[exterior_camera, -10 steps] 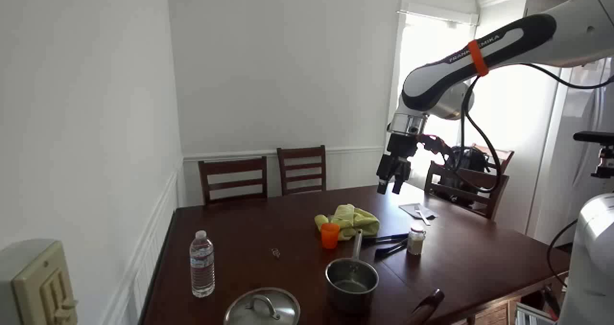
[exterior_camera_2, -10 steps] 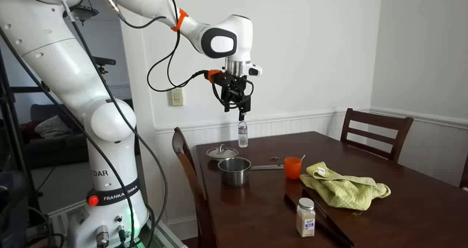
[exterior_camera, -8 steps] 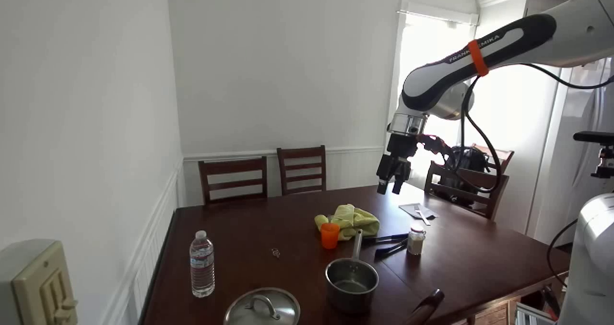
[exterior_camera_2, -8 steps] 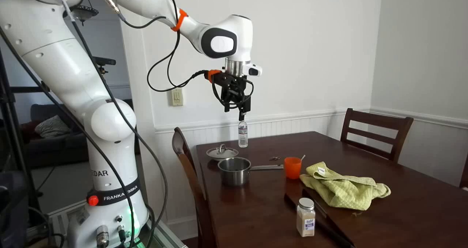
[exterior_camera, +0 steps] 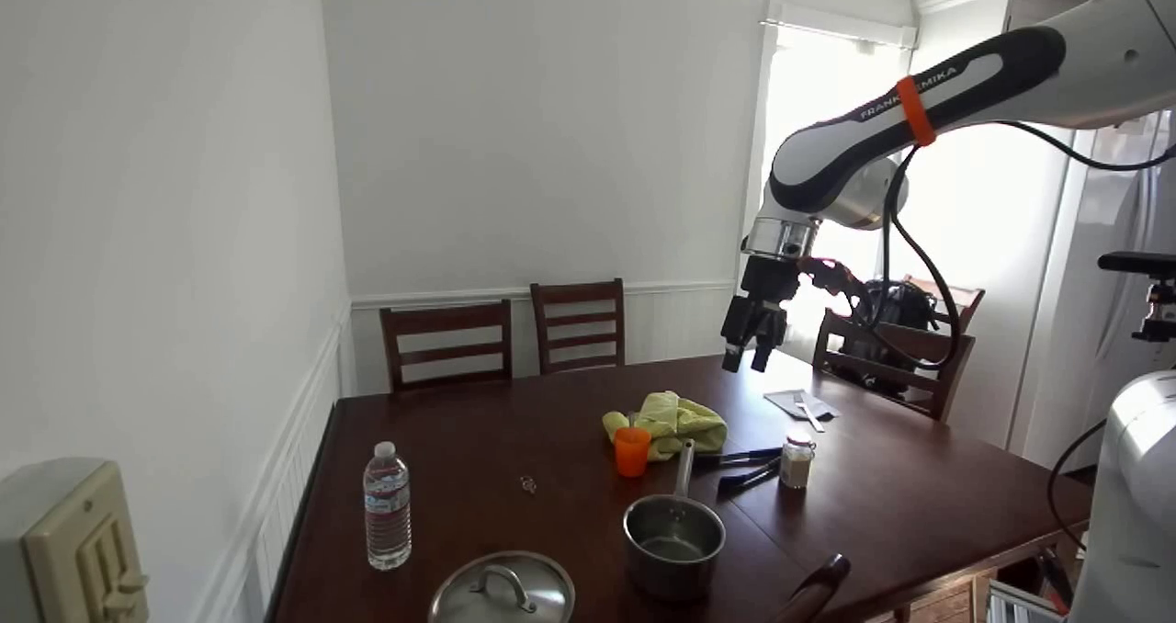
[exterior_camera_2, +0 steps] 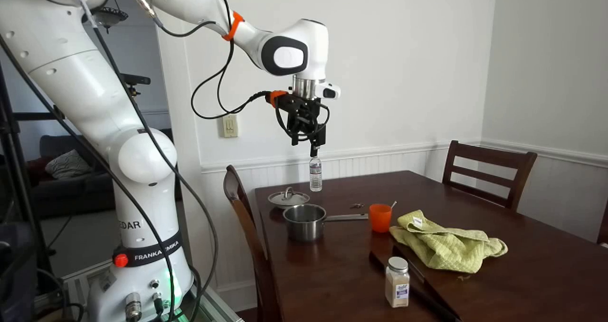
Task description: Pick up the spice bottle and put it in the pot
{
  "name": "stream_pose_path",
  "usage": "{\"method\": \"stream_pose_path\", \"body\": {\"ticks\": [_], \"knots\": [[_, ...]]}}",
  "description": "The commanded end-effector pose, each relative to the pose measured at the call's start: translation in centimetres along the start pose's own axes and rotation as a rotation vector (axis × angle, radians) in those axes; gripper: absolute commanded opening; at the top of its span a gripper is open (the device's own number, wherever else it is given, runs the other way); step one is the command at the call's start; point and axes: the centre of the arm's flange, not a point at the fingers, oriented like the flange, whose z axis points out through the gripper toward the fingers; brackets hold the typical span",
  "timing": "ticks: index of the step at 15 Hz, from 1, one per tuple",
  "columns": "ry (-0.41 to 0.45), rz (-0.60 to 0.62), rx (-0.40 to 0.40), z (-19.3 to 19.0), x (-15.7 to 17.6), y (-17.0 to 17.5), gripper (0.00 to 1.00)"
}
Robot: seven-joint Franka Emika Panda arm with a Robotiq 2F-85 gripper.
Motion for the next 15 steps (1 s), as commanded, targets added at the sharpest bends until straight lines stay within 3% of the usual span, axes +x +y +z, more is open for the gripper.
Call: {"method": "stream_pose_path", "body": {"ticks": [1,3,4,9,13,15], "knots": [[0.0,0.0,0.0,0.0,0.0,0.0,1.0],[0.0,0.0,0.0,0.0,0.0,0.0,1.0],[0.081,0.088,-0.034,-0.7,-0.4,1.7,1.0],[0.244,0.285,-0.162,-0.4,-0.7,12.6,1.0],[0.219,0.482,-0.258,2.9,-1.9,21.9,1.0],[0.185,0.523,-0.254,5.5,-1.6,25.6,1.0]]}}
